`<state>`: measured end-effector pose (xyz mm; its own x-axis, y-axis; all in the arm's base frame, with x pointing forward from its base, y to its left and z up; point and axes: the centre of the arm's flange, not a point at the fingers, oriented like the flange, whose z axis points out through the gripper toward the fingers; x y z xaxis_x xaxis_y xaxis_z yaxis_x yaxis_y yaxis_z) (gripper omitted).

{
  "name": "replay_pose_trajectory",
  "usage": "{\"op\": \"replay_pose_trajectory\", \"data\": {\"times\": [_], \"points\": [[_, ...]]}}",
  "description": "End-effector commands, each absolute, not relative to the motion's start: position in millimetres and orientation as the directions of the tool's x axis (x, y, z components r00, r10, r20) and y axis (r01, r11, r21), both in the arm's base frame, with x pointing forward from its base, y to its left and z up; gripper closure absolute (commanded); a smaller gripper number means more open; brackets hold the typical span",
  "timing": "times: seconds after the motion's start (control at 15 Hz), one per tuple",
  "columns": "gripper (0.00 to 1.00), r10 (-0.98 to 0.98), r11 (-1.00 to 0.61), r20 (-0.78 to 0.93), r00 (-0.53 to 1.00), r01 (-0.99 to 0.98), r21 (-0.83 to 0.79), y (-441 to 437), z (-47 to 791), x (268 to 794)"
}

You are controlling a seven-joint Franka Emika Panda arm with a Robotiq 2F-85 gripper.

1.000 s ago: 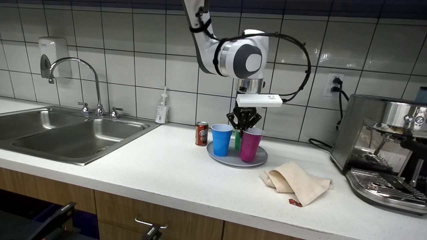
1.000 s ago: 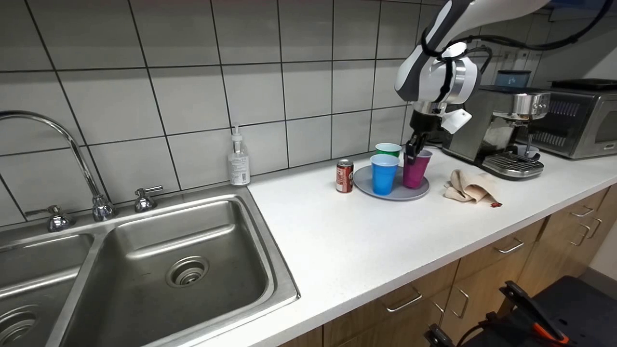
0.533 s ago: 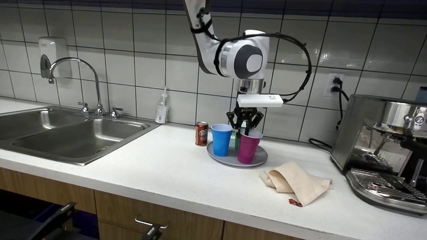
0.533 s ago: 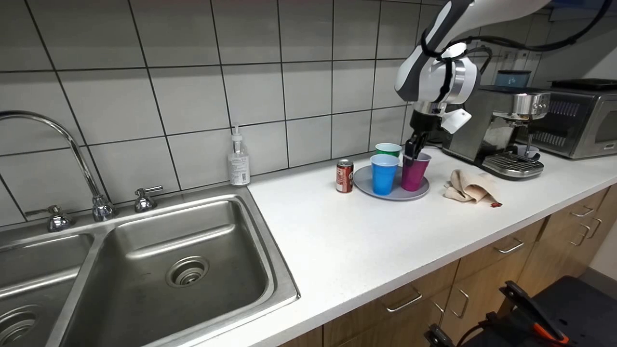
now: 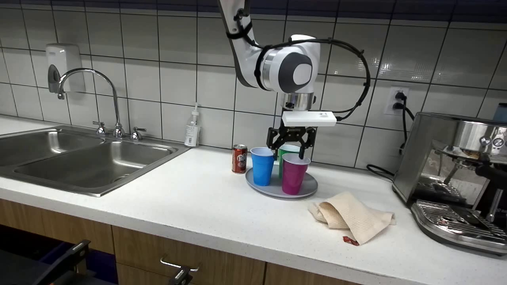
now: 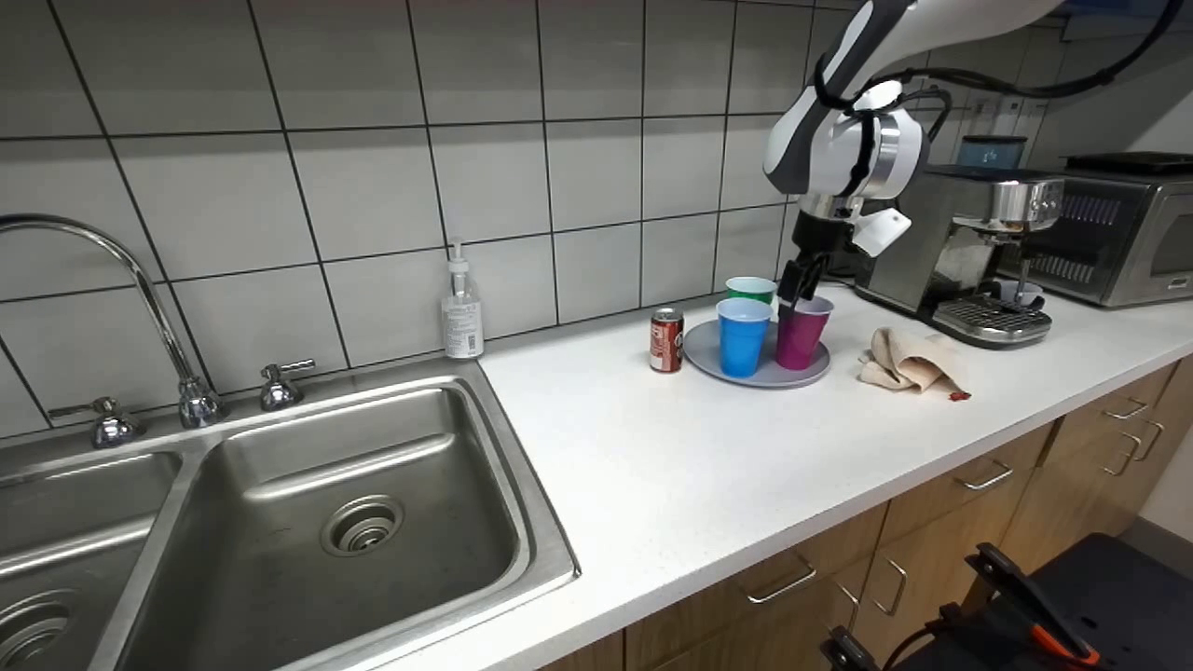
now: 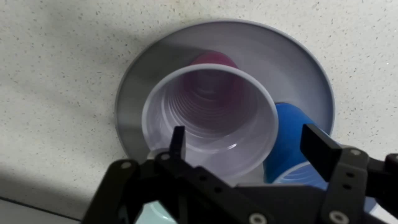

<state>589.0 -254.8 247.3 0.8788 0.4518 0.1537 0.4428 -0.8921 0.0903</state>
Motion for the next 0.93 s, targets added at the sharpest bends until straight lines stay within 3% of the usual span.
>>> {"op": "replay_pose_trajectory", "data": {"times": [0.0, 0.87], "points": [[0.0, 0.439, -0.899, 0.166, 0.883, 0.435, 0.061, -259.9, 269.5, 586.0], [0.0, 0.25, -0.968, 0.209, 0.945, 0.245, 0.05, -239.7, 315.0, 542.3]]}}
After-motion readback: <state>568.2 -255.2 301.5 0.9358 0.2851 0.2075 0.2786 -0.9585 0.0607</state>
